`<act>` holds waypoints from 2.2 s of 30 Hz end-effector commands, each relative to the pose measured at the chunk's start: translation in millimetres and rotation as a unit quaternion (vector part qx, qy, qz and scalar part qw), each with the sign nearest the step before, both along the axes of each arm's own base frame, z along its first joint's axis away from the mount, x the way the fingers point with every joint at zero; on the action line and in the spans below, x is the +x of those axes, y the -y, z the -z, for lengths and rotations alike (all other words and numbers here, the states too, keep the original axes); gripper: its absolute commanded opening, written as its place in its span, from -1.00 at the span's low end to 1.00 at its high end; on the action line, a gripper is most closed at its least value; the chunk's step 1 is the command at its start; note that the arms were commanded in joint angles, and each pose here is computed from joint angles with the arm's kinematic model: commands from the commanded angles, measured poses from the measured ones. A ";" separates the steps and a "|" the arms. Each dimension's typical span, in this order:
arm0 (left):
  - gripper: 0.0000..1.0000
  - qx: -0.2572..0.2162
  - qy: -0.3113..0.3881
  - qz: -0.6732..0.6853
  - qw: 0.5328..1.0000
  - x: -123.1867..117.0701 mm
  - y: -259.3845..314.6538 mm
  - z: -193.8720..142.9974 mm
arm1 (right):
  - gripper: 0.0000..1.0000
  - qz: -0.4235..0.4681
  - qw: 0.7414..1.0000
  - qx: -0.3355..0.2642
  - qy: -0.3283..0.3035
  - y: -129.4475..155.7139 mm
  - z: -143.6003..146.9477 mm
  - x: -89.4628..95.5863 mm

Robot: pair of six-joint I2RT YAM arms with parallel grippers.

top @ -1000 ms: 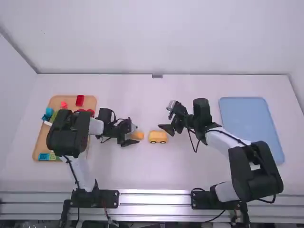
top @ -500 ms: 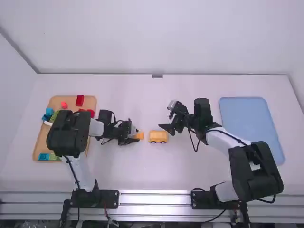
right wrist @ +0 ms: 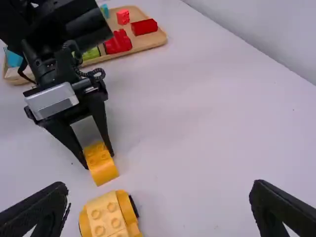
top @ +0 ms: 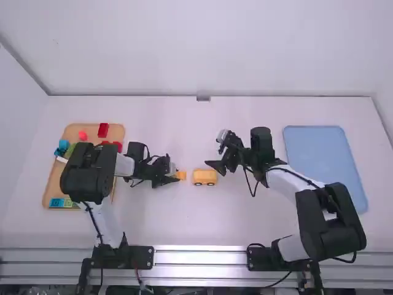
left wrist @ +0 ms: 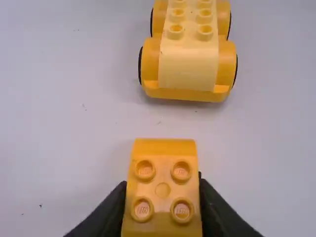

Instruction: Assemble lego blocks to make yellow taxi

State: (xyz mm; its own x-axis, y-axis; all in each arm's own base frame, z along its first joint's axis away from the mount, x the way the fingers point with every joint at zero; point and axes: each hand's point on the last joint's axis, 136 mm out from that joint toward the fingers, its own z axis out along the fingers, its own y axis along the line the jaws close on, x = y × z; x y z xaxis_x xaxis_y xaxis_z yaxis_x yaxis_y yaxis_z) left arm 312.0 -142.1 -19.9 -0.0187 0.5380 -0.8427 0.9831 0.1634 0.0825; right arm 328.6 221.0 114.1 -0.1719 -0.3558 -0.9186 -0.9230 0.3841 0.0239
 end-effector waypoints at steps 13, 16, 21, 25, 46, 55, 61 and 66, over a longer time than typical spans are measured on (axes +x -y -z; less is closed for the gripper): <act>-0.60 0.031 -0.018 -0.037 0.999 1.9 -8.5 -8.2 | 0.96 0.052 0.998 -0.032 0.007 16.4 9.6 15.3; -0.68 0.026 -0.008 -0.034 0.999 0.5 -7.4 -27.9 | 0.96 0.042 0.999 -0.028 -0.001 9.8 9.9 10.0; -0.74 0.026 0.008 -0.032 0.999 -3.8 -6.4 -55.7 | 0.97 -0.005 0.998 -0.063 0.022 2.0 21.4 -5.4; -0.78 0.025 0.029 -0.016 0.999 -11.8 3.9 -77.0 | 0.96 -0.029 0.996 -0.085 0.021 3.2 32.9 -15.0; -0.69 -0.077 0.040 0.023 0.996 -31.4 47.2 -107.3 | 0.96 -0.170 0.985 -0.005 0.018 -20.3 110.5 -39.2; -0.71 -0.066 0.029 0.020 0.997 -25.8 71.7 -88.9 | 0.96 -0.194 0.980 -0.012 0.041 -22.2 136.8 -46.7; -0.71 -0.087 0.015 0.026 0.996 -24.6 78.4 -82.8 | 0.97 -0.192 0.980 -0.001 0.043 -18.0 144.1 -44.7; -0.70 -0.088 0.013 0.027 0.996 -24.3 79.0 -80.6 | 0.96 -0.204 0.978 0.040 0.034 -14.7 144.0 -43.0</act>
State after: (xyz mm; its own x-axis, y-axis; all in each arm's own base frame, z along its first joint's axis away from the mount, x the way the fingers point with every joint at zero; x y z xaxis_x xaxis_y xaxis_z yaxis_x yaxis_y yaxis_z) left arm 295.4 -218.4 62.3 0.0526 0.4010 -0.9146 0.9825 0.1431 0.1192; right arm 287.6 236.2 -27.9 0.0481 -0.3531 -0.9343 -0.9984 0.0099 -0.0552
